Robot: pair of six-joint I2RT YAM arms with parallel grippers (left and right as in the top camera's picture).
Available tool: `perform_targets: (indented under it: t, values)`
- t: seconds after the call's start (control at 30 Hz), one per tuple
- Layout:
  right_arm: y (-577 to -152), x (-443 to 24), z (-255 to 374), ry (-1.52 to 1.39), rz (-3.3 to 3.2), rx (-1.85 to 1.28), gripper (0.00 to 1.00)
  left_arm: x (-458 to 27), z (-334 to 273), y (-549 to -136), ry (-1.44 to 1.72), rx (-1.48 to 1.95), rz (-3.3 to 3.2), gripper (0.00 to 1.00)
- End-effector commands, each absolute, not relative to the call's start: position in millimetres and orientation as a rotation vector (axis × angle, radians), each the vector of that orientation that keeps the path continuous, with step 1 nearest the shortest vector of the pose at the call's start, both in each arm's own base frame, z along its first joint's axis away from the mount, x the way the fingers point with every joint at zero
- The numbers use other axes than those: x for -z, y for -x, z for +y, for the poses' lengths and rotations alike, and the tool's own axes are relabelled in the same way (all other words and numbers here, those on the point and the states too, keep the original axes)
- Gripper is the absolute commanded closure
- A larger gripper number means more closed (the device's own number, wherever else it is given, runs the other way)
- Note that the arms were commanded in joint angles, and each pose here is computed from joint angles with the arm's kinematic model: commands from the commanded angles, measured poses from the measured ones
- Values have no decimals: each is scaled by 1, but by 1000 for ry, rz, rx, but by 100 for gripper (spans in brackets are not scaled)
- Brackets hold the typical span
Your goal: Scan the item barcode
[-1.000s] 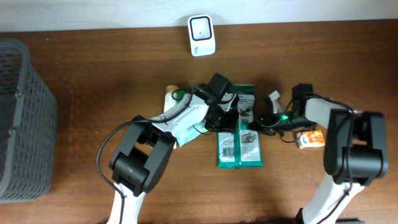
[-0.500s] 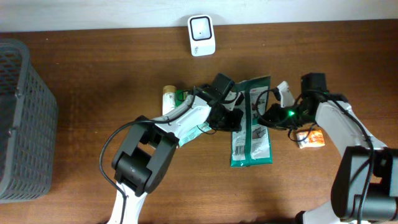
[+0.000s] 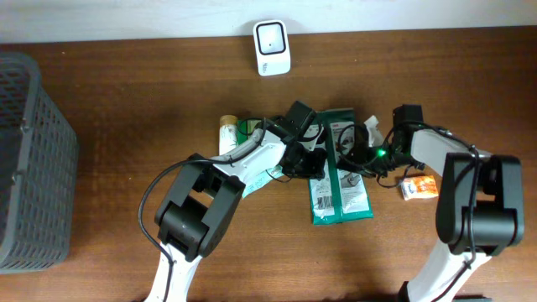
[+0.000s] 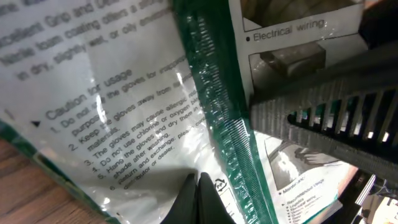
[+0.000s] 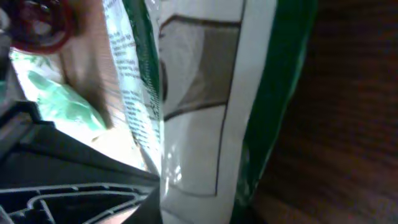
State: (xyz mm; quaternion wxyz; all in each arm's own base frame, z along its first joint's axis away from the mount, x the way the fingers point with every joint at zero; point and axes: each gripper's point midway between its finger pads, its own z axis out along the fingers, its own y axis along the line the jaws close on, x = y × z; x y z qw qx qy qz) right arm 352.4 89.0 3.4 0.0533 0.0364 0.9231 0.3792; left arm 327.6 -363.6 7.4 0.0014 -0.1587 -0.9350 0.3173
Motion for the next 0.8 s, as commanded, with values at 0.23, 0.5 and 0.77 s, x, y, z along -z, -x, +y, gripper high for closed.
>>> perform_targets:
  t: [0.23, 0.5, 0.77]
  values:
    - [-342, 20, 103, 12, 2832, -1176, 96, 2, -363, -330, 463, -981, -2927, 100]
    - [-352, -8, 90, -18, 2744, -1242, 96, -65, -353, -376, 586, -1095, -3003, 100]
    - [-376, -156, 99, 170, 2469, -1268, 96, -212, -232, -455, 421, -1149, -3310, 100]
